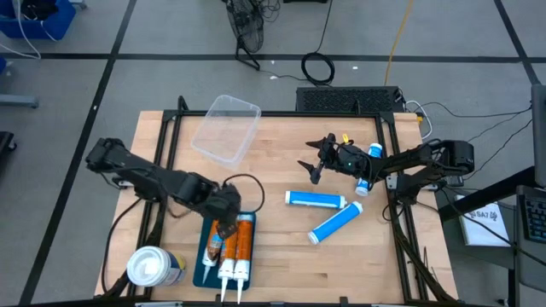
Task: Pick & place silicon tubes, Sealant and Lysol wipes
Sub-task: Put the top blue sealant into the white bin
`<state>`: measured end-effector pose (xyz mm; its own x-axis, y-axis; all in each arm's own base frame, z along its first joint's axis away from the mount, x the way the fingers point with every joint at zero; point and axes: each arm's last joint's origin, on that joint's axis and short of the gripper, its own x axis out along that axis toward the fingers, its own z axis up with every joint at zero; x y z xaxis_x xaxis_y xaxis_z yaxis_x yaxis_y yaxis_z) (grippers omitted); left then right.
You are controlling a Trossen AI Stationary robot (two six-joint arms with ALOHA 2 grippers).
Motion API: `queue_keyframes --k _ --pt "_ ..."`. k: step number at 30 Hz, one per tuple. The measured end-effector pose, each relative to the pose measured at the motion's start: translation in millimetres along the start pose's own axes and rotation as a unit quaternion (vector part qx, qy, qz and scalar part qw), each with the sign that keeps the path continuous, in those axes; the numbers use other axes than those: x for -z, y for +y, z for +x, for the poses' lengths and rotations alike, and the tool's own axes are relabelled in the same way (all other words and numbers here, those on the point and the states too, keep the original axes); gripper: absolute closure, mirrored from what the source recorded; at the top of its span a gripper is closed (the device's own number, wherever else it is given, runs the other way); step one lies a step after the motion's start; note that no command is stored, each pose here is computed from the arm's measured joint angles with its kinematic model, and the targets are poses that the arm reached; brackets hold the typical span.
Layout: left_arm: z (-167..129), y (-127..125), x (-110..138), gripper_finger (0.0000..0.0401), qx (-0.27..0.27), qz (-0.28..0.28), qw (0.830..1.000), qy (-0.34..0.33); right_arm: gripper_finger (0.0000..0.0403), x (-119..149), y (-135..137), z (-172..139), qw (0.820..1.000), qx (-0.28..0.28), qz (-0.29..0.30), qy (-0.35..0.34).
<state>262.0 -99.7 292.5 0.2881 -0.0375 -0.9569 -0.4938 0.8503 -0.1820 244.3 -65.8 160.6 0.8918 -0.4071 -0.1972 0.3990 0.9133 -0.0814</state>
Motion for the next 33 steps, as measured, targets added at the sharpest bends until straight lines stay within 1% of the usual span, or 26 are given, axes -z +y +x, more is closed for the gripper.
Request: queue_keyframes --k 2,4,7,8,10,12,15,18,22,25,29,33 --pt "-12 3 -2 0.0144 -0.023 0.051 0.996 -0.075 0.0057 0 0 0 1.000 0.000 0.000 0.000" --pt "-26 8 0 0.0142 -0.056 0.083 0.985 -0.142 0.0057 0 0 0 1.000 0.000 0.000 0.000" --pt "-44 15 -1 0.0139 -0.102 0.121 0.959 -0.236 0.0057 0 0 0 1.000 0.000 0.000 -0.001" --pt "-49 17 0 0.0140 -0.114 0.135 0.950 -0.258 0.0057 0 0 0 1.000 0.000 -0.002 -0.002" --pt "-60 22 0 0.0142 -0.133 0.152 0.933 -0.298 0.0057 -1 0 0 1.000 0.000 -0.003 -0.007" --pt "-69 28 1 0.0144 -0.142 0.167 0.920 -0.325 0.0057 -2 0 0 1.000 0.001 -0.003 -0.010" --pt "-73 38 2 0.0141 -0.144 0.188 0.908 -0.345 0.0057 -3 0 0 1.000 0.001 -0.007 -0.013" --pt "-70 52 7 0.0136 -0.142 0.202 0.898 -0.365 0.0057 -3 0 0 1.000 0.001 -0.013 -0.015" --pt "-59 75 15 0.0137 -0.120 0.217 0.887 -0.389 0.0057 -3 0 0 1.000 0.001 -0.023 -0.015" --pt "-53 92 23 0.0142 -0.083 0.237 0.872 -0.420 0.0057 -3 0 0 1.000 0.001 -0.024 -0.015" --pt "-47 113 32 0.0142 -0.030 0.280 0.839 -0.466 0.0057 -2 3 0 1.000 -0.005 -0.023 -0.009" --pt "-47 127 40 0.0136 0.033 0.329 0.794 -0.511 0.0057 -3 10 -6 0.999 -0.023 -0.031 0.008"
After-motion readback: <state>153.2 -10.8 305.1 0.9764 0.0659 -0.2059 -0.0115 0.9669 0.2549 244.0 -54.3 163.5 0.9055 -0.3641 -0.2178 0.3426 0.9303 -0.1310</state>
